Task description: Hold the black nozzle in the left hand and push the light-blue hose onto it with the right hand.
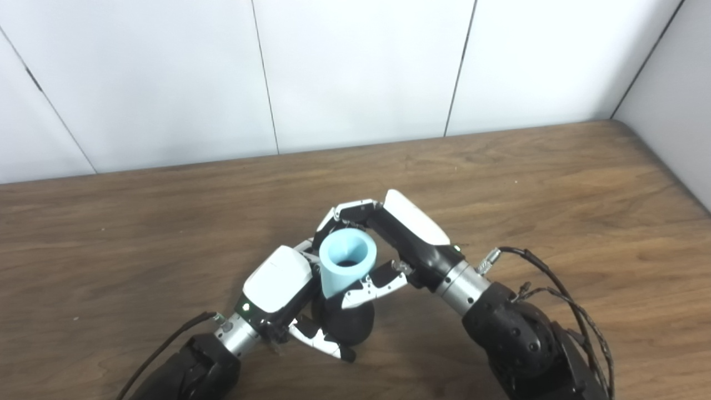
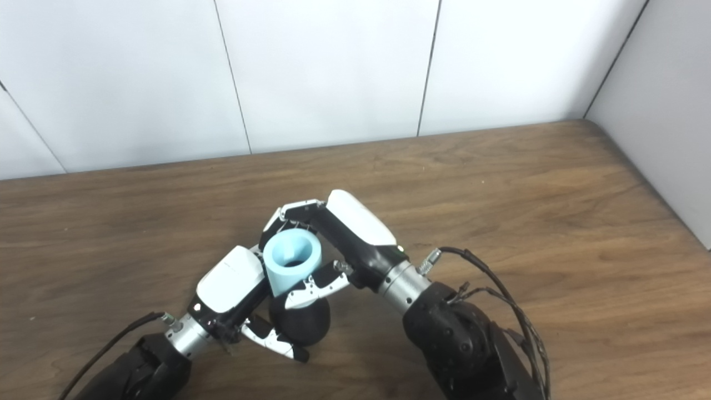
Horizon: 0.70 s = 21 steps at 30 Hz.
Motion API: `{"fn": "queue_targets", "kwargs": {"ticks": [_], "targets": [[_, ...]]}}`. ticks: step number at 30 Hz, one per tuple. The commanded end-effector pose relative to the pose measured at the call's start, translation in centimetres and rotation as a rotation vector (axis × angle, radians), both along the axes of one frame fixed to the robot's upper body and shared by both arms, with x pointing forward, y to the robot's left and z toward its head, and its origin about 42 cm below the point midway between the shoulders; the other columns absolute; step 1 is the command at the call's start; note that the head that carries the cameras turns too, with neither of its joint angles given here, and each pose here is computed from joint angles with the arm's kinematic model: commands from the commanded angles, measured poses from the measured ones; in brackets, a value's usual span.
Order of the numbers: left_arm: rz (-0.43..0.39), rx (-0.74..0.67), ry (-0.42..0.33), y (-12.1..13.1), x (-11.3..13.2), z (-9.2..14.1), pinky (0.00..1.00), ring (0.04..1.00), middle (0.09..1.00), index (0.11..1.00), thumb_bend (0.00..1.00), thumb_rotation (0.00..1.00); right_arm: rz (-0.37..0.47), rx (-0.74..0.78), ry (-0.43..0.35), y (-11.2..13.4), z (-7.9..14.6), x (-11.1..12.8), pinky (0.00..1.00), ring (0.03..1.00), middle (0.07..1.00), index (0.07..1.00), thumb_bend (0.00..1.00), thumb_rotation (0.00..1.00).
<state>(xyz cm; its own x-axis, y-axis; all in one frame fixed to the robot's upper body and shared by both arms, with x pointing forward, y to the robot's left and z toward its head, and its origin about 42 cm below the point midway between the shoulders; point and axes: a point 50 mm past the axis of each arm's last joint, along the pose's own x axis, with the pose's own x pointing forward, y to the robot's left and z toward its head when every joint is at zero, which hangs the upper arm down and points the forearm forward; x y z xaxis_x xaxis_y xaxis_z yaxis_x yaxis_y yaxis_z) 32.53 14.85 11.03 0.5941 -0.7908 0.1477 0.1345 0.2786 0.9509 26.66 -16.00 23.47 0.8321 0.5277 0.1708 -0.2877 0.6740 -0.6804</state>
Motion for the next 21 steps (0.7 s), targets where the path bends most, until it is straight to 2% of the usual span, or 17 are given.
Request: {"fn": "queue_targets", "kwargs": {"ticks": [1, 4, 7, 12, 21], "targets": [[-0.028, 0.198, 0.21, 1.29, -4.45, -6.39, 0.84, 0.52, 0.445, 0.52, 0.52, 0.0, 0.027, -0.004, 0.019, 0.1, 0.23, -0.05, 0.65, 0.761, 0.808, 0.828, 1.0, 0.26], [-0.028, 0.189, 0.214, 1.33, -4.48, -6.41, 0.84, 0.519, 0.448, 0.518, 0.52, 0.0, 0.034, 0.015, 0.043, 0.07, 0.24, -0.09, 0.73, 0.849, 0.901, 0.904, 1.0, 0.33], [-0.026, 0.187, 0.213, 1.33, -4.49, -6.43, 0.85, 0.506, 0.435, 0.522, 0.52, 0.0, 0.041, 0.037, 0.068, 0.02, 0.25, -0.07, 0.8, 0.905, 0.951, 0.948, 1.0, 0.38], [-0.025, 0.184, 0.205, 1.38, -4.51, -6.55, 0.84, 0.473, 0.418, 0.524, 0.51, 0.0, 0.037, 0.057, 0.096, -0.04, 0.25, 0.0, 0.82, 0.923, 0.966, 0.968, 1.0, 0.41], [-0.026, 0.196, 0.209, 1.41, -4.51, -6.72, 0.85, 0.463, 0.438, 0.522, 0.5, 0.0, 0.014, 0.107, 0.085, -0.27, 0.34, 0.16, 0.81, 0.919, 0.963, 0.977, 1.0, 0.41]]}}
